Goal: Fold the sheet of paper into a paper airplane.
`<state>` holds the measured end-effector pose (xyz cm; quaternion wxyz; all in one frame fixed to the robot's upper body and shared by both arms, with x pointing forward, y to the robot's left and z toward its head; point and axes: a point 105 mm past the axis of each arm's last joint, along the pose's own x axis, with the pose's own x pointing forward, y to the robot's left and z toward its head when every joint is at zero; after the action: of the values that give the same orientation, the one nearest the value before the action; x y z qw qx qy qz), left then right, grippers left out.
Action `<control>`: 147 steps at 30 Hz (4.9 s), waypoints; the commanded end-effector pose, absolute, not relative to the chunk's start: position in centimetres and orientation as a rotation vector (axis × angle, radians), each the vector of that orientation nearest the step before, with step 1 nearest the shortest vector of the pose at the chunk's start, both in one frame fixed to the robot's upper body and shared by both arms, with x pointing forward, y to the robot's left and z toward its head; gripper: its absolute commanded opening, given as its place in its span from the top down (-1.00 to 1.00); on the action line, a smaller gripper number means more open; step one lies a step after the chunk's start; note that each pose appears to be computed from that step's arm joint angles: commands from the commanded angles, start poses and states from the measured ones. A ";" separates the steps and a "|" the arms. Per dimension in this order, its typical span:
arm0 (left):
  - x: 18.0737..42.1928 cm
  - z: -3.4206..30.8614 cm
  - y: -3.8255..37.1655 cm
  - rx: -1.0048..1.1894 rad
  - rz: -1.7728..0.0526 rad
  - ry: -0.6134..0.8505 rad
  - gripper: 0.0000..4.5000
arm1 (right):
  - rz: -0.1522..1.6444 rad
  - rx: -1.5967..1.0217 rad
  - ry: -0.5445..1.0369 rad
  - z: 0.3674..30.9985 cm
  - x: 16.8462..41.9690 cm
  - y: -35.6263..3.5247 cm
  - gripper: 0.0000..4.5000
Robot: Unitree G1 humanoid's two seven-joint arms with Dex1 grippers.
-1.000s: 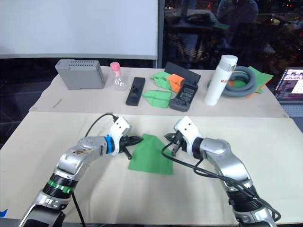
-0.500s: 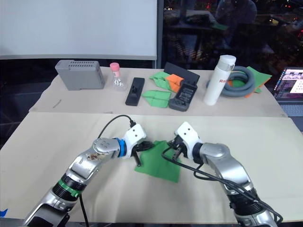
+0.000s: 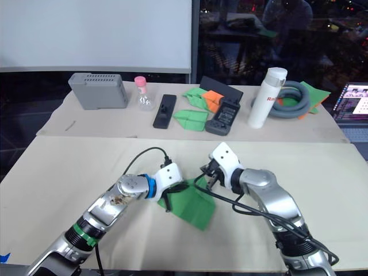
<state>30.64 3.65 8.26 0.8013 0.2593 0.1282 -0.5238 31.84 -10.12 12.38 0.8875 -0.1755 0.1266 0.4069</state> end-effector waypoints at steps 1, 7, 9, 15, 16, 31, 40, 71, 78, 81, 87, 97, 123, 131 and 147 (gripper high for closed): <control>30.2 7.9 3.3 0.565 -1.156 0.293 0.99 | 0.870 -0.389 0.288 11.9 31.6 -9.8 1.00; 30.2 7.8 3.4 0.575 -1.169 0.306 0.99 | 0.885 -0.401 0.344 9.9 31.7 -9.6 1.00; 30.1 7.8 3.4 0.575 -1.173 0.309 0.99 | 0.885 -0.401 0.371 9.2 31.7 -9.7 1.00; 30.6 8.9 3.7 0.511 -1.149 0.315 0.75 | 0.887 -0.409 0.416 8.0 31.4 -10.0 1.00; 30.5 9.3 3.8 0.480 -1.158 0.325 0.64 | 0.890 -0.409 0.418 7.9 31.3 -10.0 1.00; 32.9 14.6 6.9 0.229 -1.035 0.232 -0.53 | 0.914 -0.424 0.433 6.7 30.7 -9.5 1.00; 32.0 9.1 4.5 0.356 -1.078 0.273 0.84 | 0.904 -0.404 0.410 7.1 30.5 -8.9 1.00; 31.5 6.8 6.0 0.312 -0.982 0.461 0.99 | 0.674 -0.364 0.325 8.1 32.9 -12.2 1.00; 31.6 6.9 5.7 0.300 -0.984 0.455 0.99 | 0.678 -0.364 0.185 10.4 33.5 -12.1 1.00; 31.5 6.8 5.7 0.301 -0.991 0.458 0.99 | 0.734 -0.311 0.039 13.6 33.5 -10.3 1.00; 31.6 6.7 5.9 0.299 -0.975 0.454 0.99 | 0.874 -0.359 0.155 10.7 31.6 -8.5 1.00; 32.0 6.4 9.0 0.311 -0.856 0.469 0.99 | 0.916 -0.381 0.256 7.7 31.1 -7.8 1.00; 30.9 6.4 4.5 0.325 -1.060 0.410 0.99 | 0.875 -0.412 0.262 8.0 31.7 -8.6 1.00; 31.0 5.0 5.6 0.400 -1.044 0.450 0.99 | 0.737 -0.403 0.299 7.7 32.0 -12.0 1.00; 31.1 6.2 3.8 0.308 -1.138 0.385 0.99 | 0.849 -0.510 0.298 8.1 29.1 -16.2 1.00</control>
<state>31.40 3.89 7.09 0.8210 0.1412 0.1661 -0.5276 29.25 -16.99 7.65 0.8772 -0.2340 0.1621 0.3866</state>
